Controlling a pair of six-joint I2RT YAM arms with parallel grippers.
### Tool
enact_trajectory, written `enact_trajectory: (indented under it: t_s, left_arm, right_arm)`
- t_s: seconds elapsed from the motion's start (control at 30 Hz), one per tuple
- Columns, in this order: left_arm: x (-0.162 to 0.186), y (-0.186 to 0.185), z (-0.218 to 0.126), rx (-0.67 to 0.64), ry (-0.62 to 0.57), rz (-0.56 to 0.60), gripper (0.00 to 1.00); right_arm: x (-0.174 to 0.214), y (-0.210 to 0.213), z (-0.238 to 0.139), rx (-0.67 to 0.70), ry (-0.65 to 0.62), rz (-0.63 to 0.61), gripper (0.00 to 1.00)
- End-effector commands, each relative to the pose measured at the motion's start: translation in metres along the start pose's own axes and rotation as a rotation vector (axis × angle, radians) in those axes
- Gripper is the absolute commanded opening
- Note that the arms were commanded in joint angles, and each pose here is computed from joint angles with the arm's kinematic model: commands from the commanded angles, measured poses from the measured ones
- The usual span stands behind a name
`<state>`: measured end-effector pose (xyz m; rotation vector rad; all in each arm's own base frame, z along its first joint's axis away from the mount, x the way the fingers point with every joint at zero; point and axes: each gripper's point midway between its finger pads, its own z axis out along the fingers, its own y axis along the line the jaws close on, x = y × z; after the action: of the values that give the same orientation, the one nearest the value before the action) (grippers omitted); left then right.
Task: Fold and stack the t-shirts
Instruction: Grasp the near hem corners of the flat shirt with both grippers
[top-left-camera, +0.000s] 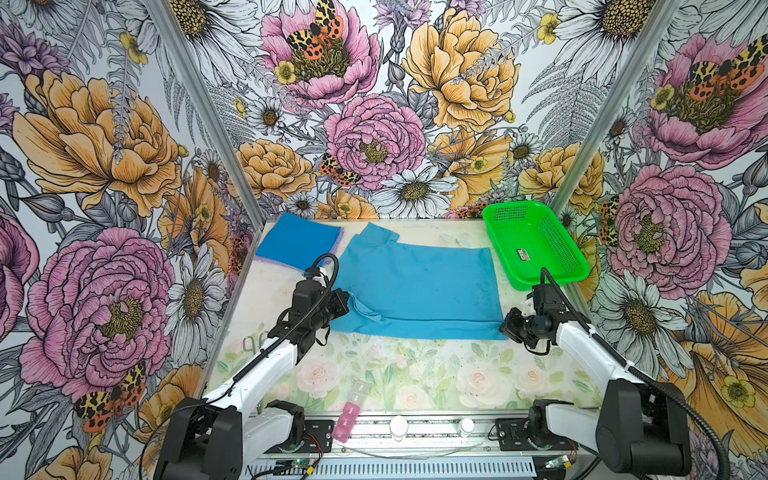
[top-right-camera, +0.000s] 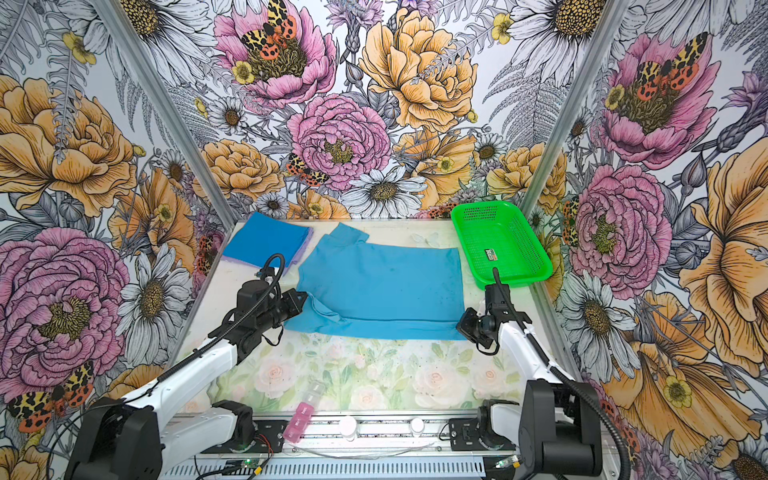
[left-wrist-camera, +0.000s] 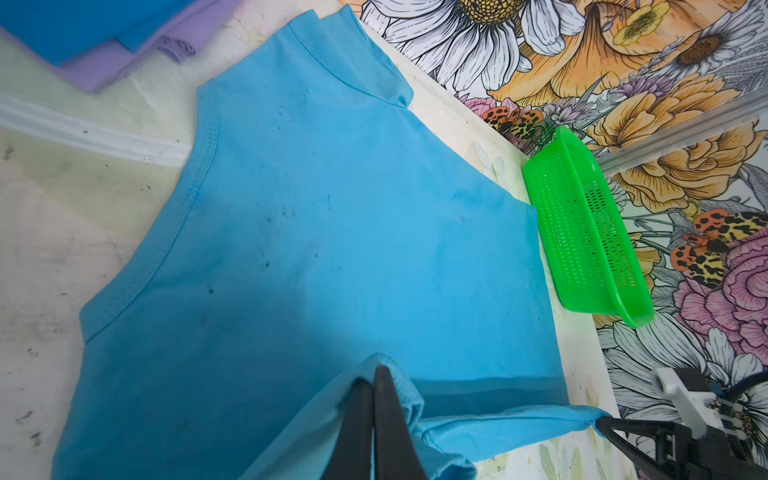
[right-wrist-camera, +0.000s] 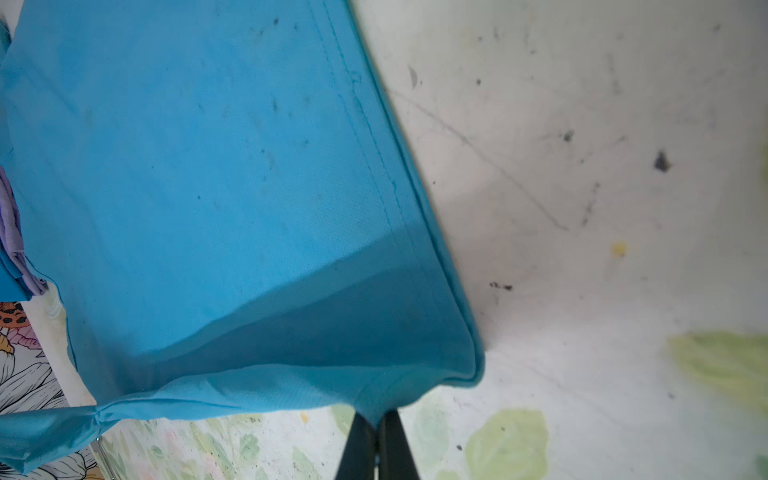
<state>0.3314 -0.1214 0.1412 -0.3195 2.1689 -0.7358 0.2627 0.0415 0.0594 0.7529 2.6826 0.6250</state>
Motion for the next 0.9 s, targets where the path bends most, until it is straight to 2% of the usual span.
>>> enact_trajectory:
  t_s: [0.0, 0.37, 0.87]
  left_arm:
    - [-0.019, -0.021, 0.005, 0.086, -0.039, 0.041, 0.00]
    - [-0.030, -0.009, 0.025, 0.054, -0.049, 0.032, 0.00]
    - [-0.042, -0.012, 0.043, 0.057, -0.057, 0.045, 0.00]
  right_arm:
    - [-0.022, 0.012, 0.004, -0.030, -0.028, -0.044, 0.00]
    - [-0.035, 0.002, 0.015, -0.015, -0.038, -0.015, 0.00]
    - [-0.047, 0.000, 0.018, -0.034, -0.047, 0.004, 0.00]
